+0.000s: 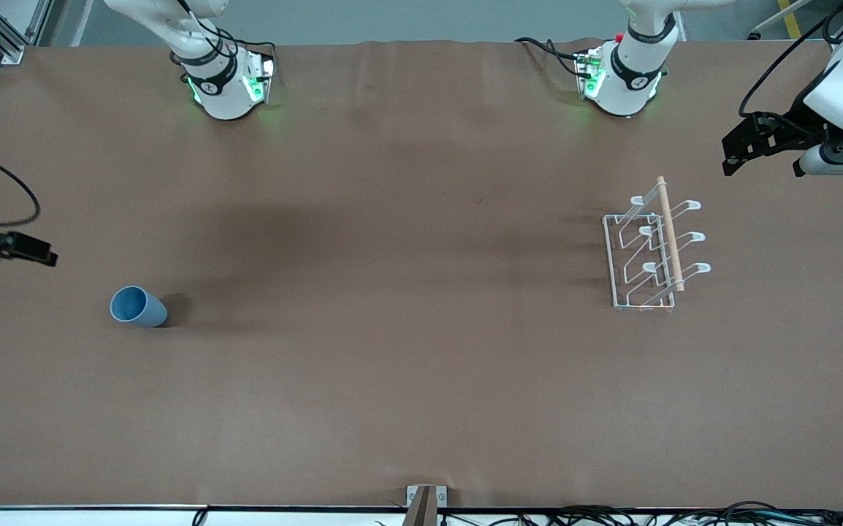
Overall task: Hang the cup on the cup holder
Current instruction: 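Grasp the blue cup's rim with the right gripper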
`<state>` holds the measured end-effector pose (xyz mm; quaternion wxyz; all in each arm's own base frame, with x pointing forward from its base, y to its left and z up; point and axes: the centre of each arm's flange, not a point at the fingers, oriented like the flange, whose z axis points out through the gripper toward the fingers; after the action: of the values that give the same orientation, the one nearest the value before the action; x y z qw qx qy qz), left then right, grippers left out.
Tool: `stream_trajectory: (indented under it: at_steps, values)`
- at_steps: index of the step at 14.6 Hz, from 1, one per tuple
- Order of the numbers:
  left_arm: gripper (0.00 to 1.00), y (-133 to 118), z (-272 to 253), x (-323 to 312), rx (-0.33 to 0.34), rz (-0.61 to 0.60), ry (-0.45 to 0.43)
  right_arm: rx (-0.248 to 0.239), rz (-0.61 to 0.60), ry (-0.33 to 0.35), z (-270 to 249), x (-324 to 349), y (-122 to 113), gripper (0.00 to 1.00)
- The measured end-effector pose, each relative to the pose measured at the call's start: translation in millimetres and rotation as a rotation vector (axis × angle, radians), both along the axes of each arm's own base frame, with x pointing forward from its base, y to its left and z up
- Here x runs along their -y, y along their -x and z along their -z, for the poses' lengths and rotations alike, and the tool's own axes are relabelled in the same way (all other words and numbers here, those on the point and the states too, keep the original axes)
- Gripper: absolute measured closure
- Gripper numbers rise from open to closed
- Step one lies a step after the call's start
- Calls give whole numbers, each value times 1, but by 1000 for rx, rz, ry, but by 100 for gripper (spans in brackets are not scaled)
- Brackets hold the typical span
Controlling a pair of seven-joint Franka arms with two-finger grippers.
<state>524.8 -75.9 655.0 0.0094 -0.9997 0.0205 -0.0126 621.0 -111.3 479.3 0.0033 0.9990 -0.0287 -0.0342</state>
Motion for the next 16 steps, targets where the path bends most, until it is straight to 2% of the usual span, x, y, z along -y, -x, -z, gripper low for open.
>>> stream_trajectory:
  at_steps: [6,9,12,16]
  values:
    - [0,0,0,0,0,0,0,0,4,16,120,23,-17,6]
    - [0,-1,0,0,-1,0,0,-23,12,11,152,26,-19,10]
    - [0,-1,1,0,-1,-1,0,-50,38,-33,178,27,-16,11]
    - [0,-1,1,-1,-2,-1,0,-28,22,-36,208,31,-11,13]
